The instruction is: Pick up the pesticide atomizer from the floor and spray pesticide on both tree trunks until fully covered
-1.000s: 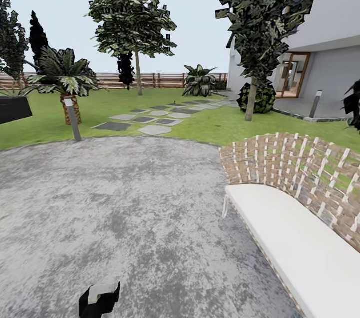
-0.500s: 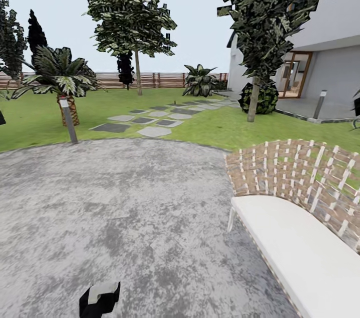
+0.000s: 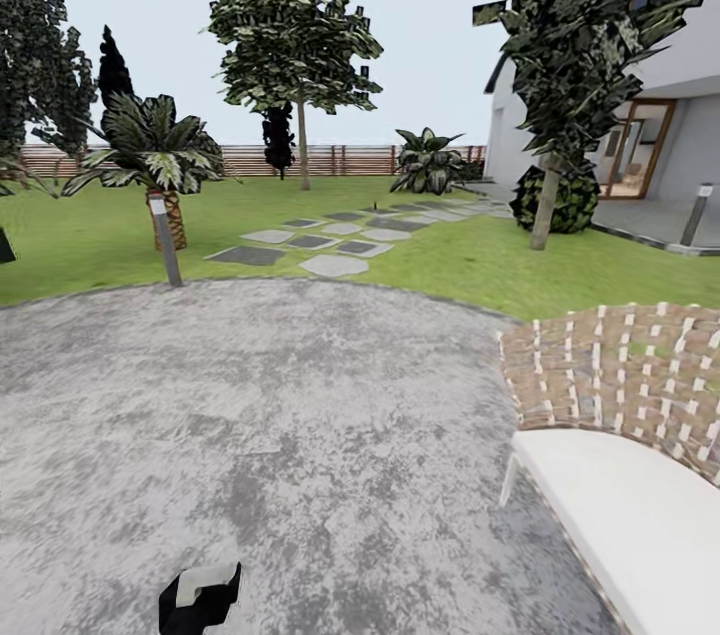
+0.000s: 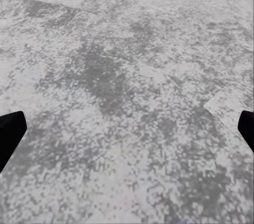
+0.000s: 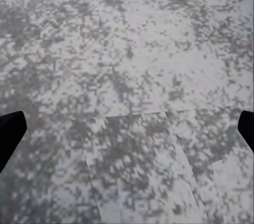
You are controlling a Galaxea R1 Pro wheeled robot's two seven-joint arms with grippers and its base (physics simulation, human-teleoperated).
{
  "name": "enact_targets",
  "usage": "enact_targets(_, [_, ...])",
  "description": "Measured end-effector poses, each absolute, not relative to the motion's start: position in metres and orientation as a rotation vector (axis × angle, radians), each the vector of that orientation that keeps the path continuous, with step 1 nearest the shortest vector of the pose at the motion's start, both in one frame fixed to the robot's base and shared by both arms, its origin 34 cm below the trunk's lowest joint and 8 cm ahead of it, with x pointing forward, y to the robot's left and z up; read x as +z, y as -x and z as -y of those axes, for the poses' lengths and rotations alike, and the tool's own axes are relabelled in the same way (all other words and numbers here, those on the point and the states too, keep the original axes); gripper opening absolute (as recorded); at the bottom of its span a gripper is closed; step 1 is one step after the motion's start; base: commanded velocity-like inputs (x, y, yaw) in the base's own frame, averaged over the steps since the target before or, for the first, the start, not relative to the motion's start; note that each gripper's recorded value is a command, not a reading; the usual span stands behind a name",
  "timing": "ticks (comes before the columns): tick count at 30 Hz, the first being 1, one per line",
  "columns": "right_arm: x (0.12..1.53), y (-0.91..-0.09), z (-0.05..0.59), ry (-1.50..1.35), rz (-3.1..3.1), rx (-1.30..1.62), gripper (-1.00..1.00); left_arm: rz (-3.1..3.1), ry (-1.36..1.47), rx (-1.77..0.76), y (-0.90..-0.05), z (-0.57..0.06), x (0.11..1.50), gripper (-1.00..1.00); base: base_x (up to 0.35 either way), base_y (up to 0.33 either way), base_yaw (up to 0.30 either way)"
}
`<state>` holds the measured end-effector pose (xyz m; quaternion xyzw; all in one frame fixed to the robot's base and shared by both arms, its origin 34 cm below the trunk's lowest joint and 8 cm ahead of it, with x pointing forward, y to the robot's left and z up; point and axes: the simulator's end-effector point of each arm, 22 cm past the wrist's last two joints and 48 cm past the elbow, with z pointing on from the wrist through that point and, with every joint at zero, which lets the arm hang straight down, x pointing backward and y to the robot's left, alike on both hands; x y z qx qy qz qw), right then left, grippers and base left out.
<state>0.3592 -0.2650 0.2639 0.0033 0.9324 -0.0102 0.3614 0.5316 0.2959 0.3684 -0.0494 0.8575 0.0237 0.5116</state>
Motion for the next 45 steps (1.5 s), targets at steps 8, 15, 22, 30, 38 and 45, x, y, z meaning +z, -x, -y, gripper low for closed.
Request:
enact_targets(8, [0.2637, -0.3587, 0.2654, -0.008, -2.402, -0.027, 1.00, -2.065, 0.118, 0.057, -0.5311, -0.2958, 0.3681, 1.00, 0.339, 0.032, 0.027])
enact_targets(15, [0.2638, -0.3589, 0.2655, -0.008, -2.402, -0.027, 1.00, -2.064, 0.118, 0.057, -0.5313, -0.2958, 0.3682, 1.00, 0.339, 0.001, 0.000])
enact_targets(22, [0.2637, -0.3588, 0.2648, -0.009, -2.402, -0.026, 1.00, -2.065, 0.118, 0.057, -0.5313, -0.2958, 0.3681, 1.00, 0.339, 0.000, 0.000])
enact_targets(30, [0.2637, -0.3588, 0.2636, -0.009, -2.402, -0.024, 1.00, -2.064, 0.118, 0.057, -0.5313, -0.2958, 0.3681, 1.00, 0.339, 0.000, 0.033])
enact_targets(38, [0.2628, -0.3576, 0.2642, -0.006, -2.406, -0.025, 1.00, -2.066, 0.118, 0.058, -0.5311, -0.2958, 0.3671, 1.00, 0.339, 0.000, 0.151])
enact_targets(45, [0.2619, -0.3564, 0.2640, -0.005, -2.410, -0.025, 1.00, -2.067, 0.118, 0.057, -0.5308, -0.2958, 0.3668, 1.00, 0.339, 0.000, 0.010])
